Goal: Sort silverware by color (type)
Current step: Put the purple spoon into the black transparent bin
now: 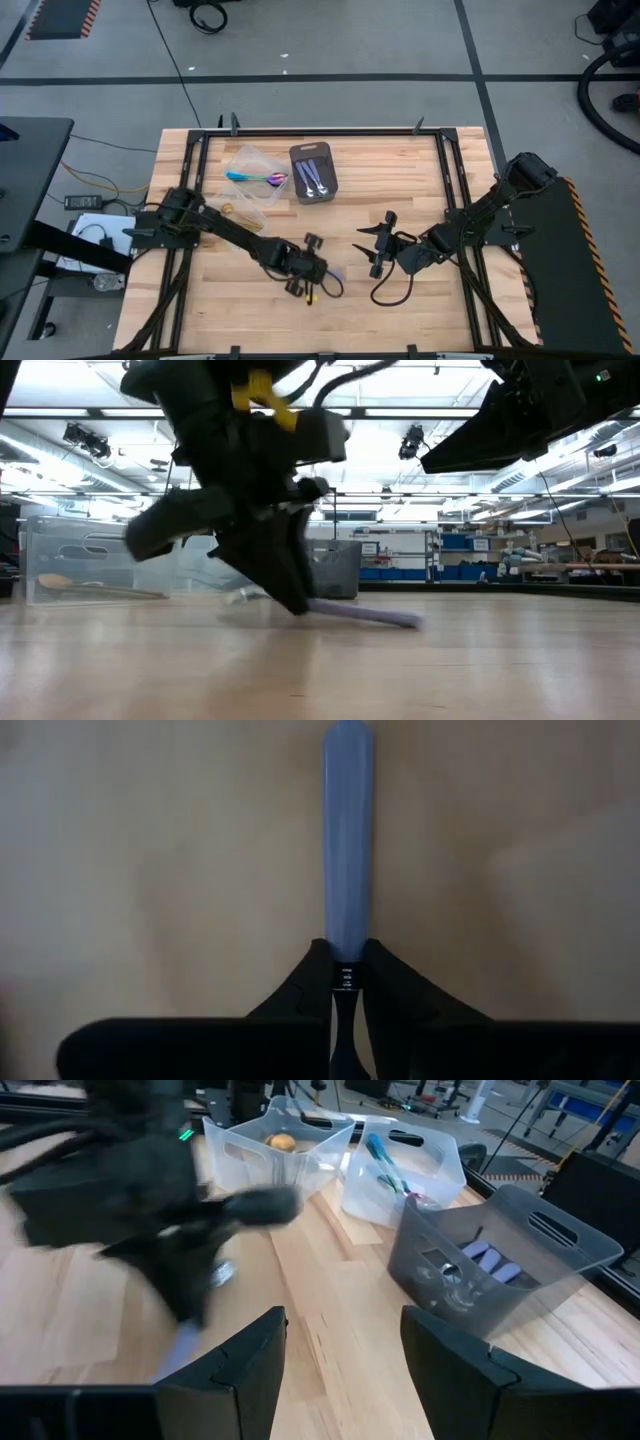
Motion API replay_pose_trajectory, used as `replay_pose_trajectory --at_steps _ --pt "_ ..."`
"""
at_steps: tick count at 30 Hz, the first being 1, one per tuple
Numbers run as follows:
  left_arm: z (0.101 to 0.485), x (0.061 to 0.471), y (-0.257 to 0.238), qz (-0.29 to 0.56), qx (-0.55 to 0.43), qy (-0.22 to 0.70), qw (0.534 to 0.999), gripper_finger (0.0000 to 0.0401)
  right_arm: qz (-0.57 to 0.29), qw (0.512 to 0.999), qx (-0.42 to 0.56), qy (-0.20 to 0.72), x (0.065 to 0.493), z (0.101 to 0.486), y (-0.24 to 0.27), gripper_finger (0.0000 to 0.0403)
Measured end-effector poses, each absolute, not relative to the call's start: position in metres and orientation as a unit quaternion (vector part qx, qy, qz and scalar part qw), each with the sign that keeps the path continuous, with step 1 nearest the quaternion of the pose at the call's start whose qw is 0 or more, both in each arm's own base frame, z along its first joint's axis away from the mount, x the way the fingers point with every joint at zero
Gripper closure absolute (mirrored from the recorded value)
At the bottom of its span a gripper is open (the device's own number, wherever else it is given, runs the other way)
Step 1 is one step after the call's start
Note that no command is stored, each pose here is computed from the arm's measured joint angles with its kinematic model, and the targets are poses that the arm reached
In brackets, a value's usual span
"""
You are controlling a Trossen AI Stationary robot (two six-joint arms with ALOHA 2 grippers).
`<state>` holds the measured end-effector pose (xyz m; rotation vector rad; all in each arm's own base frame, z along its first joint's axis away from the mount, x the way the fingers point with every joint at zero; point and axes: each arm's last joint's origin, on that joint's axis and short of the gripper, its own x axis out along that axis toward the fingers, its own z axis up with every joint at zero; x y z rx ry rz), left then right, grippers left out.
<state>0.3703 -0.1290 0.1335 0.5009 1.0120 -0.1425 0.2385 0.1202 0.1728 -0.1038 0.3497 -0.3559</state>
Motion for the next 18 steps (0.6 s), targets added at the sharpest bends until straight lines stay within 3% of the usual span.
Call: replay_pose_trajectory --at_steps 9,18 --pt "0.179 0.361 -0.098 0.015 0.230 0.476 0.848 0.0362 -0.182 0.967 -0.054 0.172 0.238 0.173 0.120 0.0195" --pt "0.242 0.349 -0.023 0.192 0.150 0.423 0.873 0.0362 -0.214 0.964 -0.043 0.155 0.236 0.178 0.118 0.0195"
